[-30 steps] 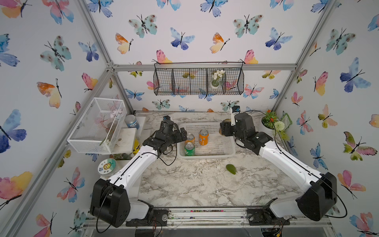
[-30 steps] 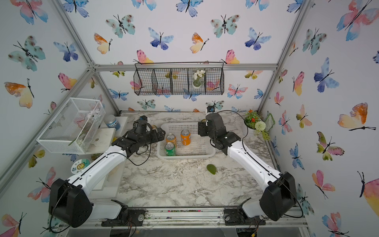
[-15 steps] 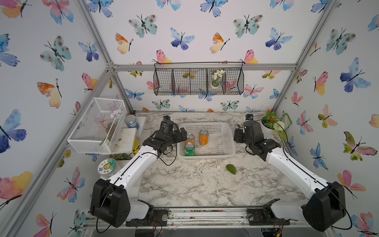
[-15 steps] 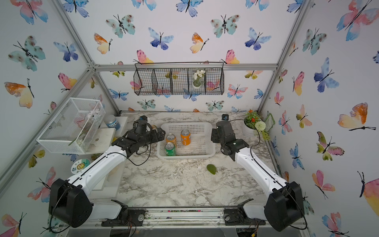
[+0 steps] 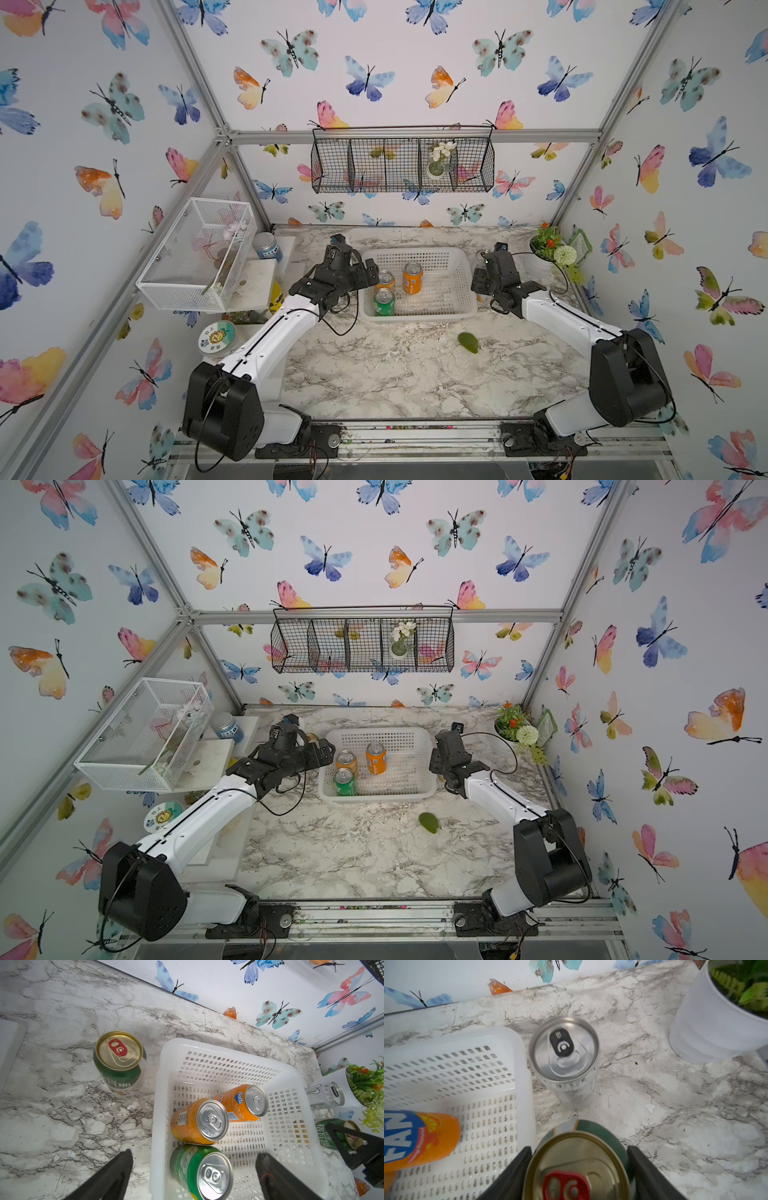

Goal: Take out the drinks from the basket
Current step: Place the drink at the center of the board.

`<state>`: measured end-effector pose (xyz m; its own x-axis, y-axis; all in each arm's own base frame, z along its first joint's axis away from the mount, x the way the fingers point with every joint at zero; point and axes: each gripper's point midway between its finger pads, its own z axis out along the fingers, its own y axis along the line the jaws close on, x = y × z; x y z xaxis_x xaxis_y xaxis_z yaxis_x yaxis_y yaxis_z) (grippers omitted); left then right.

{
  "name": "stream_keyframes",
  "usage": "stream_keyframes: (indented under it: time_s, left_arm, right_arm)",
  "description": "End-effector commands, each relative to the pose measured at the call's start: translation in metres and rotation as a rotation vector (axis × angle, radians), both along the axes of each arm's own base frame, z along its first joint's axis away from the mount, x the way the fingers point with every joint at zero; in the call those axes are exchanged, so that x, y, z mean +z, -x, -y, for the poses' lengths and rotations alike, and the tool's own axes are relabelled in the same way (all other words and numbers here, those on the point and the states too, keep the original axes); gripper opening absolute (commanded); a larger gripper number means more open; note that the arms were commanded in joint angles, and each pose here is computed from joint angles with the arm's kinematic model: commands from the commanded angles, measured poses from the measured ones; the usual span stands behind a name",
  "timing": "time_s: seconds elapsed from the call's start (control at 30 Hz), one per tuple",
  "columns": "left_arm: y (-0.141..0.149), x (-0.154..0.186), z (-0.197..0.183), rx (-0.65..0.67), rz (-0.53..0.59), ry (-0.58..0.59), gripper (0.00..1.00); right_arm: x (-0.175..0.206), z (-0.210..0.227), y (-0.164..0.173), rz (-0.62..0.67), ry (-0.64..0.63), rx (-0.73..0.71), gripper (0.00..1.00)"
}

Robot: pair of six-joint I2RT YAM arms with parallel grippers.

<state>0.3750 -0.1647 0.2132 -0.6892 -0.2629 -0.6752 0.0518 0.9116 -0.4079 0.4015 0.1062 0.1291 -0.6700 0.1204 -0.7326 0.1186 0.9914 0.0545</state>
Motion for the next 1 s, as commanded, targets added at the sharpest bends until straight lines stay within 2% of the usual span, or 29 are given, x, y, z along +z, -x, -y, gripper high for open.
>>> stream_keyframes:
  time_s: [0.0,0.37,0.5,0.63,0.97]
  left_arm:
    - [0.002,0.017,0.003,-0.024,0.039,0.010,0.99]
    - [0.001,0.013,0.005,-0.028,0.027,0.009,0.99]
    - [0.001,0.011,0.006,-0.031,0.023,0.010,0.99]
    - [0.000,0.010,0.006,-0.031,0.021,0.008,0.99]
    - [0.000,0.015,0.006,-0.037,0.034,0.009,0.99]
  right_arm:
    - [0.019,-0.002,-0.012,0.103,-0.051,-0.034,0.62]
    - [-0.005,-0.005,-0.005,0.053,-0.101,-0.039,0.70]
    - [-0.009,-0.007,-0.004,0.040,-0.121,-0.045,0.81]
    - [-0.007,-0.006,-0.004,0.043,-0.130,-0.054,0.87]
    - [0.017,0.005,0.001,0.087,-0.120,-0.094,0.96]
